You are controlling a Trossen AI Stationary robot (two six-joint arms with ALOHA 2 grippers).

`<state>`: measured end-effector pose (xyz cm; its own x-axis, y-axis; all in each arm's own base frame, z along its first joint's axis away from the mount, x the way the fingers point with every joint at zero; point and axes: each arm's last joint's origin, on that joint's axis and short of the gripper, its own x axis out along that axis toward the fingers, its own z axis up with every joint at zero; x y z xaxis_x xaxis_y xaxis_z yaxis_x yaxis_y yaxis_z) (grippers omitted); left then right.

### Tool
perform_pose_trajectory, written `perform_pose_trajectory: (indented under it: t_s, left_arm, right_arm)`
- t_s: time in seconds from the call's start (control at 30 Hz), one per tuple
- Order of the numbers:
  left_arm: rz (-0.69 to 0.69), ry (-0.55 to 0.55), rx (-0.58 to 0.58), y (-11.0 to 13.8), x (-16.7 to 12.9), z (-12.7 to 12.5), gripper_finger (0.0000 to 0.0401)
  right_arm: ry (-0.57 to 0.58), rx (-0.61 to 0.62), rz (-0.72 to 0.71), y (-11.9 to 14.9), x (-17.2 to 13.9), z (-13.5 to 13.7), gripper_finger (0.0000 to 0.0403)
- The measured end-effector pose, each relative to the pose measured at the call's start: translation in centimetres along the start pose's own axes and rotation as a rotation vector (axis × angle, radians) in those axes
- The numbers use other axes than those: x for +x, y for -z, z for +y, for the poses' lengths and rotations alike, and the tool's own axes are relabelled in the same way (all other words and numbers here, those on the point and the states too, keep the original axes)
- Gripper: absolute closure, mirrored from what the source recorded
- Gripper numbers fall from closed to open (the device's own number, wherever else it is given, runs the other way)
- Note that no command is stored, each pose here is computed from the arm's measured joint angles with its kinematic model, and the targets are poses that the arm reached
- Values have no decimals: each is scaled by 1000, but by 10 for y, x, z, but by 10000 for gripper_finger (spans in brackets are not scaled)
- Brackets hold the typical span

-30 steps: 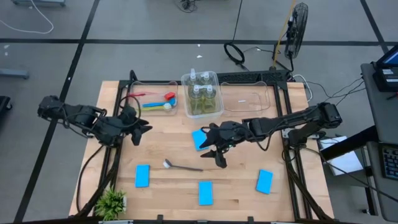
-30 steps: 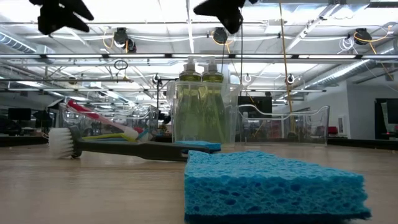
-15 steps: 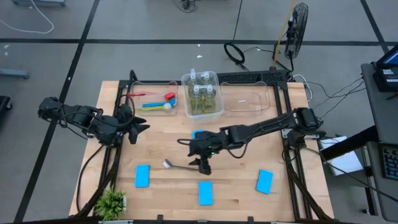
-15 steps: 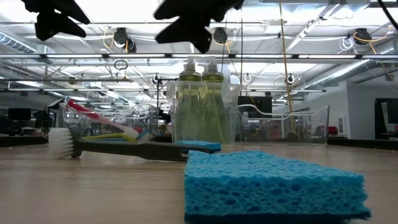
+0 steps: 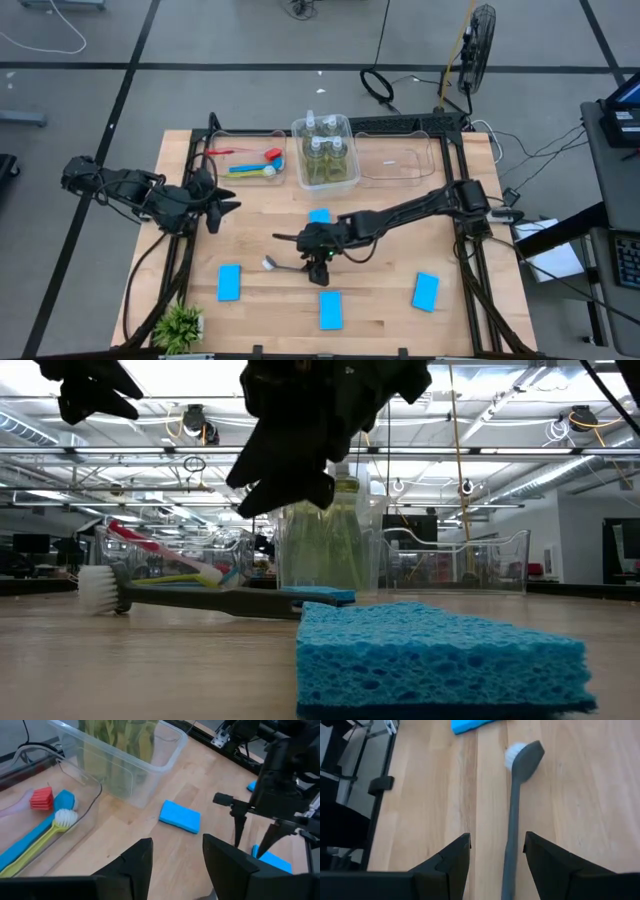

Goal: Pick & Place Kitchen Sink Supplies
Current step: Put the black dish brush into the left transparent bin

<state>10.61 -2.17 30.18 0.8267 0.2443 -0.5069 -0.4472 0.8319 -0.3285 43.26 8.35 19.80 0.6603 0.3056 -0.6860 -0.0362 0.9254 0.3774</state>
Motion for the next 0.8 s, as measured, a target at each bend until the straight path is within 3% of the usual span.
perform_pose_trajectory:
  t_s: [0.37,0.5,0.8]
  left_arm:
    - [9,10,23,0,0,0,226]
    - [15,17,25,0,0,0,226]
    - [22,24,26,1,0,-1,226]
  right_arm:
    - [29,-6,104,25,37,-9,225]
    - [90,-4,142,37,50,-13,227]
    - [214,-8,152,44,53,-14,274]
